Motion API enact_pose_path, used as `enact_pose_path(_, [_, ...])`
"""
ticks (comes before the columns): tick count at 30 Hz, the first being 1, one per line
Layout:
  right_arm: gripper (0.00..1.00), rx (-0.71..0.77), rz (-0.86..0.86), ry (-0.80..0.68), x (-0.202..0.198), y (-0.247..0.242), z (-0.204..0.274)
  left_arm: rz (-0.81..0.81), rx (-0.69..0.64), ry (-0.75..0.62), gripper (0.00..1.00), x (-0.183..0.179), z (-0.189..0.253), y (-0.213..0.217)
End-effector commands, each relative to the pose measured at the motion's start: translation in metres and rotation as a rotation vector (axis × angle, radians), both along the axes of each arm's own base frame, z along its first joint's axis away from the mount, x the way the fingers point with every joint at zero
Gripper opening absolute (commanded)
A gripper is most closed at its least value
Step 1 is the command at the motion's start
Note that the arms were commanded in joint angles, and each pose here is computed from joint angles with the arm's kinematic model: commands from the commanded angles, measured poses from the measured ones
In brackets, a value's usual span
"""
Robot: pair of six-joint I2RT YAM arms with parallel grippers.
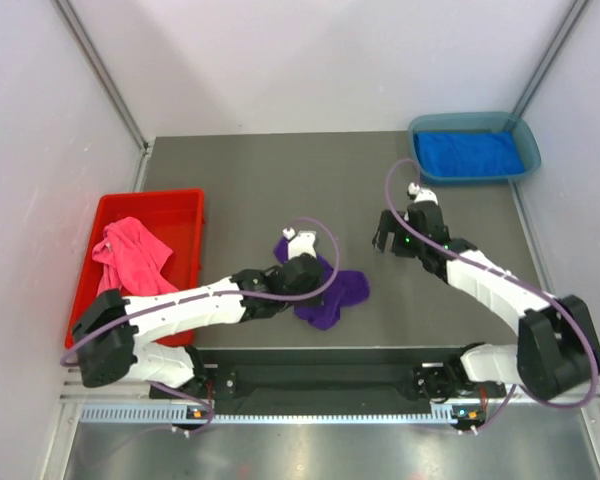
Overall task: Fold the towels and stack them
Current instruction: Move the towel to the center of the board
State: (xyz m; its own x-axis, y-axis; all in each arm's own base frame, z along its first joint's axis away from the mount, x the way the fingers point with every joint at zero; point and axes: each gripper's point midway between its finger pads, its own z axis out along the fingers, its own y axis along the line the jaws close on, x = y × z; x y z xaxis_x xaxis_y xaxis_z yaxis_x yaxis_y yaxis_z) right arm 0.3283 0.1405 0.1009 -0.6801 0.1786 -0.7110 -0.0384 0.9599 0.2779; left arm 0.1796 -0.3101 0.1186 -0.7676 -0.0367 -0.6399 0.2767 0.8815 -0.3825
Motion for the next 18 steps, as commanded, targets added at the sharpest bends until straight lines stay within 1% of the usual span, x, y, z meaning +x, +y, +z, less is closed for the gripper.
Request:
enact_pose_path(1, [0.9,0.058,-0.028,-0.035,-0.014,-0.003,0.007,0.147,0.018,0.065,0.0,0.032,-0.018,0.029])
enact_pose_path(2, [0.89,0.065,-0.023,-0.019,-0.024,-0.005,-0.001,0.147,0.019,0.097,0.0,0.032,-0.028,0.034])
enact_pose_path(4, [0.86,0.078,-0.014,-0.003,-0.035,0.001,-0.008,0.177,0.024,0.12,0.0,0.038,-0.036,0.044])
enact_pose_path(5, [0.82,0.08,-0.011,0.007,-0.042,0.001,-0.014,0.174,0.03,0.136,0.05,0.035,-0.042,0.047])
enact_pose_path(6, [0.79,0.089,-0.004,0.005,-0.045,0.004,-0.015,0.173,0.032,0.142,0.06,0.034,-0.044,0.048])
enact_pose_path(7, [0.74,0.101,0.011,0.007,-0.05,0.012,-0.016,0.165,0.033,0.147,0.07,0.033,-0.046,0.048])
enact_pose_path(10, [0.71,0.099,0.034,0.012,-0.059,0.023,-0.019,0.155,0.051,0.172,0.15,0.028,-0.051,0.05])
enact_pose_path(11, [0.71,0.099,0.038,0.017,-0.062,0.025,-0.022,0.152,0.051,0.169,0.24,0.028,-0.05,0.05])
enact_pose_path(12, [0.71,0.115,0.038,0.012,-0.063,0.028,-0.022,0.147,0.056,0.169,0.28,0.027,-0.049,0.051])
enact_pose_path(14, [0.69,0.126,0.039,0.017,-0.068,0.029,-0.026,0.13,0.055,0.138,0.34,0.031,-0.035,0.049])
enact_pose_path(15, [0.68,0.134,0.031,0.018,-0.069,0.029,-0.027,0.121,0.061,0.13,0.39,0.032,-0.03,0.049])
enact_pose_path(18, [0.64,0.179,0.065,0.025,-0.076,0.038,-0.028,0.098,0.066,0.074,0.42,0.04,-0.005,0.047])
